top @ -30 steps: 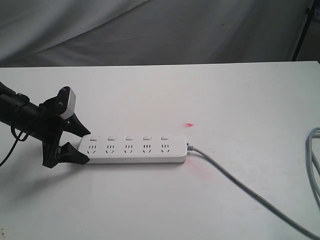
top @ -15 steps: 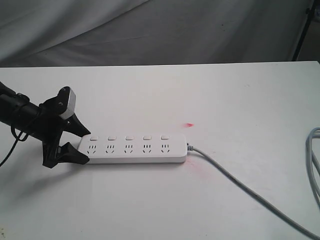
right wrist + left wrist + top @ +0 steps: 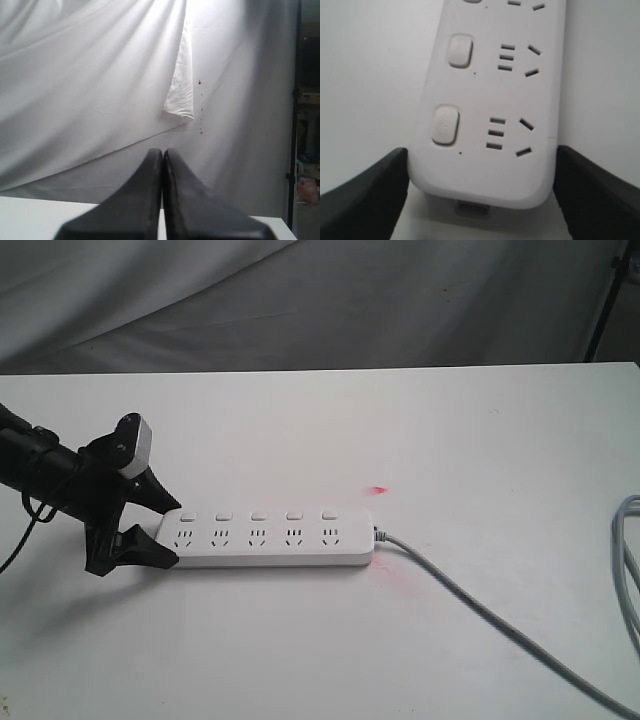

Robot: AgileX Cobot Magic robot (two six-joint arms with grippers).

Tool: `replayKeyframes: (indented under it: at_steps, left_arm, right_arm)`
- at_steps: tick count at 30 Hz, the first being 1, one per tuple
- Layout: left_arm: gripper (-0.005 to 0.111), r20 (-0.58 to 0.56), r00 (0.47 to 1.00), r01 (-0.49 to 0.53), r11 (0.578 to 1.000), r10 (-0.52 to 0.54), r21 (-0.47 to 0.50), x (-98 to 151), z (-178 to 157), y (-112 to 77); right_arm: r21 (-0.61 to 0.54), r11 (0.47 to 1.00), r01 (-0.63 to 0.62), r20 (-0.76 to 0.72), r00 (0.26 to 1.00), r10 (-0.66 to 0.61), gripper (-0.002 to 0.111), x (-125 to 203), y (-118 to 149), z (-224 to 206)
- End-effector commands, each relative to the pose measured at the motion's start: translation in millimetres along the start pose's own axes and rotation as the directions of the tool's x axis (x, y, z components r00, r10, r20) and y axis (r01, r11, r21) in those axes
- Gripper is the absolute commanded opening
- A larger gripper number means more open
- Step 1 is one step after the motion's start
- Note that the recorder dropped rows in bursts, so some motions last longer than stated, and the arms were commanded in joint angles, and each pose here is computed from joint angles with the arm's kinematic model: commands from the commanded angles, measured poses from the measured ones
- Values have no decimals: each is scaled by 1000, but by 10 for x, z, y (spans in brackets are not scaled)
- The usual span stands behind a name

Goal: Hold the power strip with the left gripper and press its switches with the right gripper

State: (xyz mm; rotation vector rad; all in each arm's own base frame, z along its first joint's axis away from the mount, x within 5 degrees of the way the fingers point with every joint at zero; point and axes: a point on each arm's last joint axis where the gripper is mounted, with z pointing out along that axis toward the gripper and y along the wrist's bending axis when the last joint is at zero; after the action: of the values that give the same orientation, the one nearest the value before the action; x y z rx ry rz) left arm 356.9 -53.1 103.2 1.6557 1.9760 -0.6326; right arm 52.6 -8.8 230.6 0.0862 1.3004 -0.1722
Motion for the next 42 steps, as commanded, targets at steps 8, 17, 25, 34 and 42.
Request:
replayKeyframes:
  at_steps: [8,17,25,34,42]
  left_arm:
    - [0,14,1000,2,1000,-2,-7,-36,8,13]
    - [0,14,1000,2,1000,-2,-7,-36,8,13]
    - [0,14,1000,2,1000,-2,-7,-36,8,13]
    - [0,14,1000,2,1000,-2,-7,-36,8,13]
    - [0,14,1000,2,1000,-2,-7,-36,8,13]
  right_arm:
    - [3,995,-102,31,994,102,0,-18,-5,-5]
    - [-32,924,-382,92,919,383,0,-112,-6,-5]
    - [19,917,-398,-40,916,399,0,-419,-17,165]
    - [76,918,-390,-199,896,397,0,-645,-20,803]
    - [-52,954,-295,-323,909,263,0,-913,196,1485]
